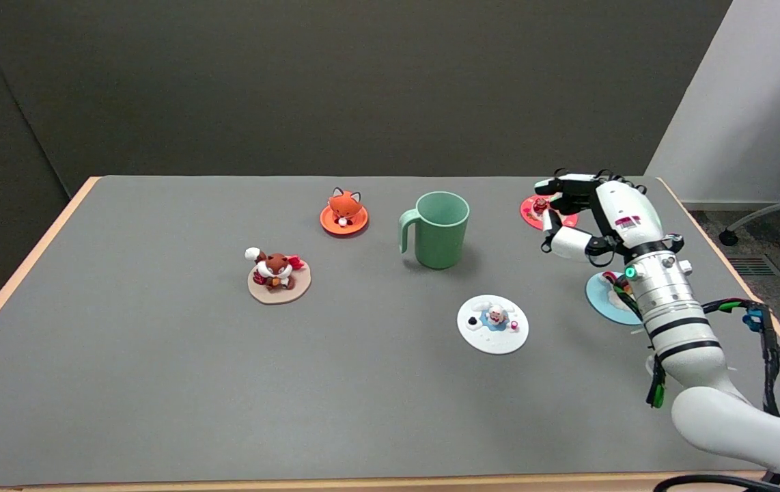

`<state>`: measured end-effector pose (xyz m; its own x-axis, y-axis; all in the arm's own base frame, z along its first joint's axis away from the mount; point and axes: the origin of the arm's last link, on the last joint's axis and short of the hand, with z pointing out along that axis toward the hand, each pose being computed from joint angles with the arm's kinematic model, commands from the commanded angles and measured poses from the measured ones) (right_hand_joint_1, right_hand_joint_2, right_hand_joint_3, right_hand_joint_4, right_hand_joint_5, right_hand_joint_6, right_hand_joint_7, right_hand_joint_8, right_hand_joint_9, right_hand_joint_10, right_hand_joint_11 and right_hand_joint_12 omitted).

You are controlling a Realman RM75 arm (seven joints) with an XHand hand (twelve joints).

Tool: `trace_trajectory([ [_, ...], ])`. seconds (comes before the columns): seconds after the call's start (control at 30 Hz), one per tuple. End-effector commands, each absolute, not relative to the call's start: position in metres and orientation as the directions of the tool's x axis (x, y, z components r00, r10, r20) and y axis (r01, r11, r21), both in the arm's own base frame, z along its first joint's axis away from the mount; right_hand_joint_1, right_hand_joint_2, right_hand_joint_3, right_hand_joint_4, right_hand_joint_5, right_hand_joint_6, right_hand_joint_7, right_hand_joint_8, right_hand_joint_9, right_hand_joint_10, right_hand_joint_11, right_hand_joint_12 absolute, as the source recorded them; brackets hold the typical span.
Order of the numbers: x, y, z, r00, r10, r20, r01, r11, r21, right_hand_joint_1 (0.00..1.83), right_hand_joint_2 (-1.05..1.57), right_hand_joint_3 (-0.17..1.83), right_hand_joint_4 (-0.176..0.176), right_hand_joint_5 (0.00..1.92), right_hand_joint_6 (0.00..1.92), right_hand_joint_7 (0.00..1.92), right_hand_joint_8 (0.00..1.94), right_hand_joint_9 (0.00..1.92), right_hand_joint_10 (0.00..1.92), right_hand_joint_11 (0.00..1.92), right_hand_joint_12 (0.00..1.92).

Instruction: Pick up the white cup lid.

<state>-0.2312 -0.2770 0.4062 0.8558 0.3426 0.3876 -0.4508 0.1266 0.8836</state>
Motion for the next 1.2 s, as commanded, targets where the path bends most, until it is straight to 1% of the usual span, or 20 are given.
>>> trace_trajectory([
  [0.03,-0.226,-0.255,0.385,0.860,0.214,0.462,-0.485,0.066,0.872,0.82,0.77,0.96,0.176,0.78,0.21,0.98,0.19,1.04,0.26,0.60,1.02],
  [0.23,-0.236,-0.250,0.373,0.872,0.136,0.471,-0.480,0.045,0.876,0.84,0.76,0.97,0.176,0.75,0.20,0.94,0.19,1.02,0.26,0.62,1.01],
  [0.27,-0.238,-0.249,0.370,0.876,0.129,0.464,-0.472,0.036,0.881,0.85,0.81,0.86,0.176,0.74,0.20,0.91,0.22,1.02,0.25,0.61,1.05],
  [0.3,-0.238,-0.248,0.368,0.881,0.124,0.457,-0.464,0.028,0.886,0.86,0.82,0.84,0.176,0.74,0.20,0.90,0.22,1.02,0.24,0.61,1.06],
  [0.37,-0.240,-0.246,0.361,0.897,0.109,0.428,-0.431,0.009,0.902,0.85,0.80,0.86,0.170,0.72,0.20,0.86,0.22,1.00,0.24,0.60,1.05],
  [0.4,-0.241,-0.246,0.358,0.906,0.102,0.412,-0.414,0.000,0.910,0.84,0.76,0.94,0.166,0.71,0.20,0.85,0.19,0.98,0.25,0.60,1.02],
  [0.43,-0.241,-0.246,0.355,0.917,0.092,0.389,-0.390,-0.009,0.921,0.84,0.74,0.98,0.164,0.71,0.20,0.84,0.18,0.97,0.25,0.61,1.01],
  [0.6,-0.246,-0.246,0.344,0.959,0.039,0.281,-0.279,-0.050,0.959,0.85,0.72,1.00,0.159,0.69,0.20,0.77,0.17,0.93,0.25,0.59,1.01],
  [0.73,-0.249,-0.246,0.338,0.976,0.016,0.217,-0.215,-0.083,0.973,0.86,0.72,1.00,0.158,0.70,0.20,0.76,0.17,0.92,0.25,0.57,1.01],
  [0.9,-0.256,-0.246,0.333,0.990,-0.010,0.139,-0.140,-0.114,0.984,0.87,0.74,0.99,0.144,0.71,0.20,0.79,0.17,0.92,0.25,0.53,1.04],
  [0.93,-0.258,-0.246,0.334,0.991,-0.016,0.131,-0.132,-0.112,0.985,0.87,0.74,0.99,0.142,0.71,0.20,0.80,0.17,0.92,0.25,0.52,1.05],
  [1.0,-0.260,-0.247,0.337,0.992,-0.019,0.122,-0.124,-0.107,0.986,0.87,0.80,0.88,0.138,0.72,0.20,0.79,0.21,0.93,0.24,0.45,1.15],
  [1.2,-0.264,-0.249,0.341,0.994,-0.031,0.108,-0.111,-0.100,0.989,0.87,0.80,0.88,0.130,0.73,0.20,0.80,0.21,0.92,0.24,0.43,1.16],
])
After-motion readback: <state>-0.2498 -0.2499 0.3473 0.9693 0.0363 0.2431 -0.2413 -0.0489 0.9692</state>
